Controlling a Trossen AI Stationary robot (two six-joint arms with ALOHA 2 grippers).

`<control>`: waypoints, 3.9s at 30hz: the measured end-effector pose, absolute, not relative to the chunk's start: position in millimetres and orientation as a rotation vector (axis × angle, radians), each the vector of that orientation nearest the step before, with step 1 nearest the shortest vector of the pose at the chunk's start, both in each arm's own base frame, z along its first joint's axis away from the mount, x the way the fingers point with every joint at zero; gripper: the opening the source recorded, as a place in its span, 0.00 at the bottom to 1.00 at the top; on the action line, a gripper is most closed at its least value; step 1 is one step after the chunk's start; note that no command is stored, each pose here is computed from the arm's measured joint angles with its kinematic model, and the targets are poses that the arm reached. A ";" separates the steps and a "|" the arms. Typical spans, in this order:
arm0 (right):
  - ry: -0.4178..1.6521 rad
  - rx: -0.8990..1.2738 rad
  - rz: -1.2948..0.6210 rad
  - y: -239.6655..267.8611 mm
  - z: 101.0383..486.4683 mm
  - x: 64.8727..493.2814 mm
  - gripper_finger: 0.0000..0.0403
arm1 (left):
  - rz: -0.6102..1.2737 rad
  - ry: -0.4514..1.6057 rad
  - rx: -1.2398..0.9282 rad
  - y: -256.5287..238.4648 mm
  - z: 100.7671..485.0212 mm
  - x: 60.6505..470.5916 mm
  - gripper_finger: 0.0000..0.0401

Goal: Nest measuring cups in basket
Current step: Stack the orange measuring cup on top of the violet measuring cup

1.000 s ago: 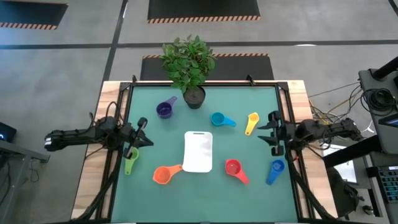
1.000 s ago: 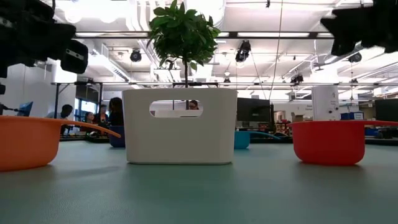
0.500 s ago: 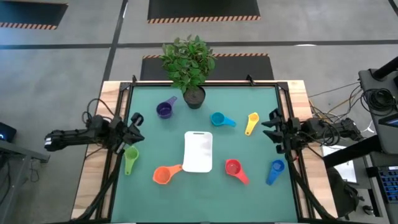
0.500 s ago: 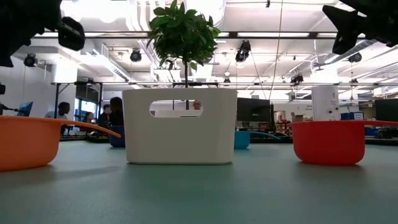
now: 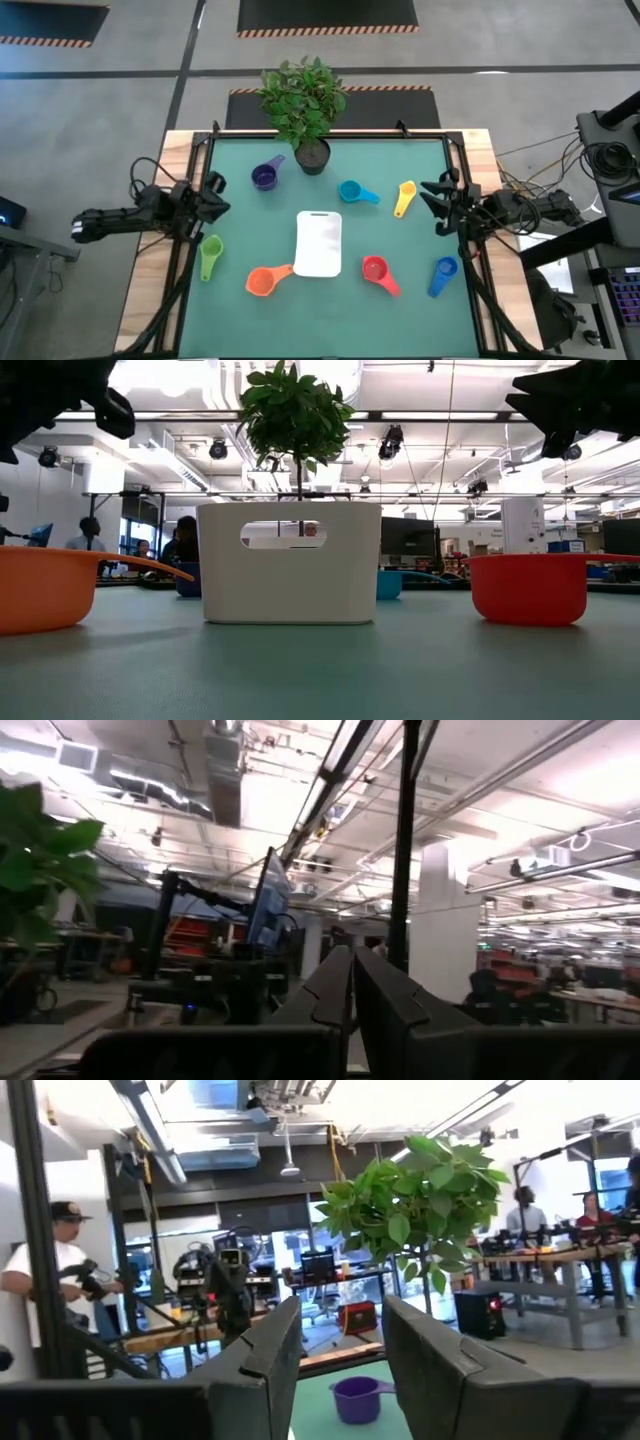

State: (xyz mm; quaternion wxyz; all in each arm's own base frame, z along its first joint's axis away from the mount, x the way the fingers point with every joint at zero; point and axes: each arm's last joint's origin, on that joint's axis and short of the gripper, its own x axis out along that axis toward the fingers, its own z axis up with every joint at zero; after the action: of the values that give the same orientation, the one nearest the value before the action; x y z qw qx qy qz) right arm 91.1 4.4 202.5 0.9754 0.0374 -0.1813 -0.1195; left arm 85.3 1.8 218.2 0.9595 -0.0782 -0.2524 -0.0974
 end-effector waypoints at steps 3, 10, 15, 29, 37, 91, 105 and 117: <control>-0.370 0.071 -0.249 4.6 203.6 93.0 0.28 | -0.191 -0.539 -0.127 1.7 220.3 84.1 0.00; -0.328 0.039 -0.250 6.6 205.3 104.5 0.16 | -0.154 -0.642 -0.116 2.5 228.1 78.9 0.00; -0.222 -0.018 -0.211 12.1 227.1 128.9 0.09 | -0.039 -0.737 -0.151 5.7 236.9 73.5 0.00; 0.140 -0.149 -0.128 33.1 271.8 236.4 0.02 | -0.025 -0.706 -0.162 6.2 239.2 74.4 0.00; 0.285 -0.216 -0.095 44.7 284.9 299.1 0.02 | -0.025 -0.703 -0.175 6.3 238.9 74.7 0.00; 0.615 -0.218 0.315 80.9 211.4 541.5 0.10 | -0.043 -0.691 -0.214 6.2 238.1 75.4 0.00; 0.674 -0.053 0.264 89.8 195.9 546.4 0.48 | -0.043 -0.691 -0.214 6.2 238.2 75.3 0.00; 0.700 -0.042 0.267 95.8 173.4 550.4 0.51 | -0.042 -0.691 -0.214 6.2 238.2 75.3 0.00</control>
State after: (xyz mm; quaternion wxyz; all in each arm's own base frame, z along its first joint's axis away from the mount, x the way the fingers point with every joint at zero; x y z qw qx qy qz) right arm 550.4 95.8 173.4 0.9304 -0.0206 0.3421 0.1304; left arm 75.3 6.2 238.2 0.9350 -0.1048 -0.3382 -0.0207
